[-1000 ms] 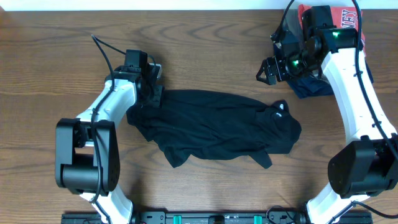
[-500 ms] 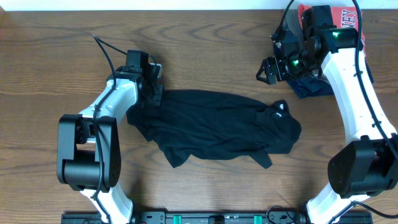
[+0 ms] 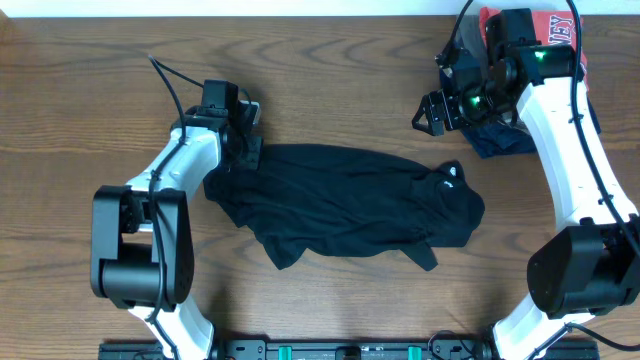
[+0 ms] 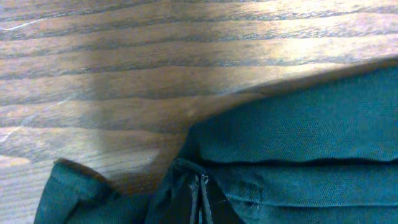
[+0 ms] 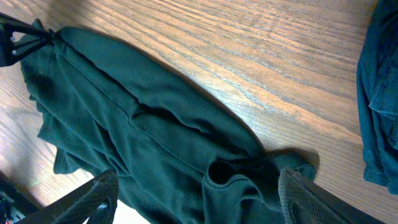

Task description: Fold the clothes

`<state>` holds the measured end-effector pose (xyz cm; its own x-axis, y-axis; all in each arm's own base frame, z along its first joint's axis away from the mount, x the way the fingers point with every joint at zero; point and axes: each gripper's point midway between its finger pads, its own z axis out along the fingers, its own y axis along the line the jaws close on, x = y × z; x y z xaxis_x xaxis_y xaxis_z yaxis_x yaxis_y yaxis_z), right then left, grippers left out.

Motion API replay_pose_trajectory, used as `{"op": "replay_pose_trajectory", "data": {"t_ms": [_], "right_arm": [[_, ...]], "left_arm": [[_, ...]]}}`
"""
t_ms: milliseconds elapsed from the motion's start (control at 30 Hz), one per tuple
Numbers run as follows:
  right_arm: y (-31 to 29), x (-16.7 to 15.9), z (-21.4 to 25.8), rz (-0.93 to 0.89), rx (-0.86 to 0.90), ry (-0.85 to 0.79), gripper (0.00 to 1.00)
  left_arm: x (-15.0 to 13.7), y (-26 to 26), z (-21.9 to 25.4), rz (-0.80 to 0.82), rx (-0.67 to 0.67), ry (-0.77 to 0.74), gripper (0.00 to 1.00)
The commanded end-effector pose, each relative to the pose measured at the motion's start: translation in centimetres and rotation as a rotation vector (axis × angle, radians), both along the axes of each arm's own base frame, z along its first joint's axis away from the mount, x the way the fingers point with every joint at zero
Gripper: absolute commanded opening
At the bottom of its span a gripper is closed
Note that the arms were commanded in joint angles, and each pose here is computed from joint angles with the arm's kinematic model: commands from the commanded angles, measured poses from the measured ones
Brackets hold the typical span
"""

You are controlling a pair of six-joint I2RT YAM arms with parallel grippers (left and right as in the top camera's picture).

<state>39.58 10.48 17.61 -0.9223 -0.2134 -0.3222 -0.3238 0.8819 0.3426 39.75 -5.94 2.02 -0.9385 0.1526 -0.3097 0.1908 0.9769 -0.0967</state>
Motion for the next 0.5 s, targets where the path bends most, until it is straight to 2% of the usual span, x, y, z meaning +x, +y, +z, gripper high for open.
{"op": "replay_pose_trajectory", "data": {"t_ms": [0,200,400,433,467], "right_arm": [[0.2,-0.1,0.3,-0.001,0.006,-0.006,0.80],[0.2,-0.1,0.3,-0.002,0.006,-0.005,0.80],[0.2,0.0,0.3,-0.002,0.006,-0.010,0.80],[0.2,0.1,0.3,-0.001,0.007,-0.012,0.80],[0.2,0.1,0.3,-0.001,0.007,-0.014,0.80]], "left_arm": [[0.6,0.0,2.8,0.008,-0.003,-0.054,0.06],[0.8,0.0,8.1,0.037,-0.025,-0.159,0.06],[-0.7,0.1,8.9,0.166,-0.072,-0.113,0.07],[-0.8,0.1,8.6,0.192,-0.081,-0.101,0.17],[-0.9,0.1,8.3,0.220,-0.090,-0.087,0.32]]}}
